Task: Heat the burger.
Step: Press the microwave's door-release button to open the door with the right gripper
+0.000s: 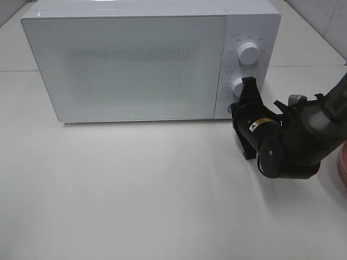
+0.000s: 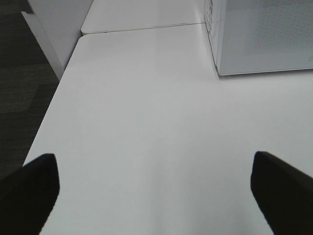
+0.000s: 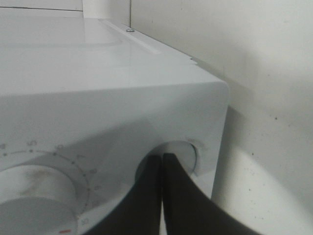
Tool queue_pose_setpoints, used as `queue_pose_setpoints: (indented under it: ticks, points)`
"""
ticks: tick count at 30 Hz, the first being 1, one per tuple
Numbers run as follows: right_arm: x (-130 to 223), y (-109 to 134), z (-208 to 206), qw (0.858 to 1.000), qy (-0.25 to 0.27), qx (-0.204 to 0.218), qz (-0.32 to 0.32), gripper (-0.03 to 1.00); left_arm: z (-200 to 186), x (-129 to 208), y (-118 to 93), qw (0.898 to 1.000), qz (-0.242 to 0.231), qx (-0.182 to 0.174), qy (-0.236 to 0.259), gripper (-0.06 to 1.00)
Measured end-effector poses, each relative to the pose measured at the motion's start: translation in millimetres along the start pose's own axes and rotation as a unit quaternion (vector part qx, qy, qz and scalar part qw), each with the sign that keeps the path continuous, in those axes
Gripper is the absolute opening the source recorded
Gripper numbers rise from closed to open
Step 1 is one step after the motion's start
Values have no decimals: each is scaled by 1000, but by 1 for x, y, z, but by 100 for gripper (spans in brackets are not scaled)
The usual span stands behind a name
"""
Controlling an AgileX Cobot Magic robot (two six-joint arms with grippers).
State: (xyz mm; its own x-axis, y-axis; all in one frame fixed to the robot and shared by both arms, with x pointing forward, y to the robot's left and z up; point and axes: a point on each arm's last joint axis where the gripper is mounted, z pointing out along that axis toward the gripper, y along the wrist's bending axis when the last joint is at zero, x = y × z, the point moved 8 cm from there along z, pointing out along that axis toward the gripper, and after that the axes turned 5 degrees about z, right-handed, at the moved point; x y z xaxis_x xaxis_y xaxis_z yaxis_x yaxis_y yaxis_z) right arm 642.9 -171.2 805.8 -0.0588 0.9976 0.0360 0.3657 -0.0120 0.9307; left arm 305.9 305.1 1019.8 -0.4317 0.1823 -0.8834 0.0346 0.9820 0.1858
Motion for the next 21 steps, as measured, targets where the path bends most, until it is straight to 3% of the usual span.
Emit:
queue_pose_setpoints:
  ticks: [21]
  points:
    - [-3, 2, 8, 1000, -1, 6, 2, 3, 0, 0, 0, 1000, 0, 0, 0, 99]
